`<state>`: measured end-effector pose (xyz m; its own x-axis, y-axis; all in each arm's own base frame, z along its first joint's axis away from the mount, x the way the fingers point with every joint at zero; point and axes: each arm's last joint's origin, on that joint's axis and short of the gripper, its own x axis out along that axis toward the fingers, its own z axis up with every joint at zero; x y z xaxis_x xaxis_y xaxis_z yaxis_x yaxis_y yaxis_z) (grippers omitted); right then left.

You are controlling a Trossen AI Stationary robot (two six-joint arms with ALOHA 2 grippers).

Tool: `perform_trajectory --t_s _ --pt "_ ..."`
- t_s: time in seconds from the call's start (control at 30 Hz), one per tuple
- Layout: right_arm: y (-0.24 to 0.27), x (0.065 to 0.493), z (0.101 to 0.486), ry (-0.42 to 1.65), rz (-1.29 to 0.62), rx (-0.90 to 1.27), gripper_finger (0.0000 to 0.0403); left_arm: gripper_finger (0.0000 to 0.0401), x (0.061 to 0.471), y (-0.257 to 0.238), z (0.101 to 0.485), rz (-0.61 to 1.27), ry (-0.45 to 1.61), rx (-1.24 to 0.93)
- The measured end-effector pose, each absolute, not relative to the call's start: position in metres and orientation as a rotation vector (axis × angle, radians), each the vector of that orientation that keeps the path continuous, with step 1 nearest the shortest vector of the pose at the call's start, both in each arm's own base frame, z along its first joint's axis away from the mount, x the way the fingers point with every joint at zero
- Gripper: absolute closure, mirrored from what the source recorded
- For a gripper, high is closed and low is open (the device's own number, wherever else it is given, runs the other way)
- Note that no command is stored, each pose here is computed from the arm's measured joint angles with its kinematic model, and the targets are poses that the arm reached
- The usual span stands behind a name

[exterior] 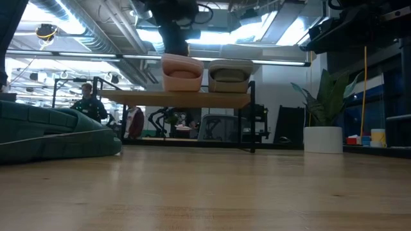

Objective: Pick and place slippers onto the shelf
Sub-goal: Put the pair of pink slippers on the shelf, then put the pair of green slippers on the shelf

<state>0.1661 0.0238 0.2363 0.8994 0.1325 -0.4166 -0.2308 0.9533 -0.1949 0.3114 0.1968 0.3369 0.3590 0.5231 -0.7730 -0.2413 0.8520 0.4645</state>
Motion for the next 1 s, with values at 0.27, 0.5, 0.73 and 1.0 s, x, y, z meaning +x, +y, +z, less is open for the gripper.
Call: perform_trajectory --t_s 0.27,0.5,0.73,1.0 --pt "0.024 0.166 0.237 0.41 0.189 -0.241 0.0311 0.0188 0.306 0.185 0.344 0.48 1.11 0.297" --pt "0.024 0.166 0.237 0.408 0.189 -0.241 0.0311 0.0188 0.296 0.16 0.362 0.32 1.033 0.208" --pt "0.024 0.166 0.237 0.408 0.189 -0.238 0.0311 0.0188 0.282 0.114 0.373 0.228 0.981 0.177" --pt "0.024 0.167 0.238 0.396 0.198 -0.237 0.0311 0.0188 0.262 0.05 0.339 0.318 0.94 0.243"
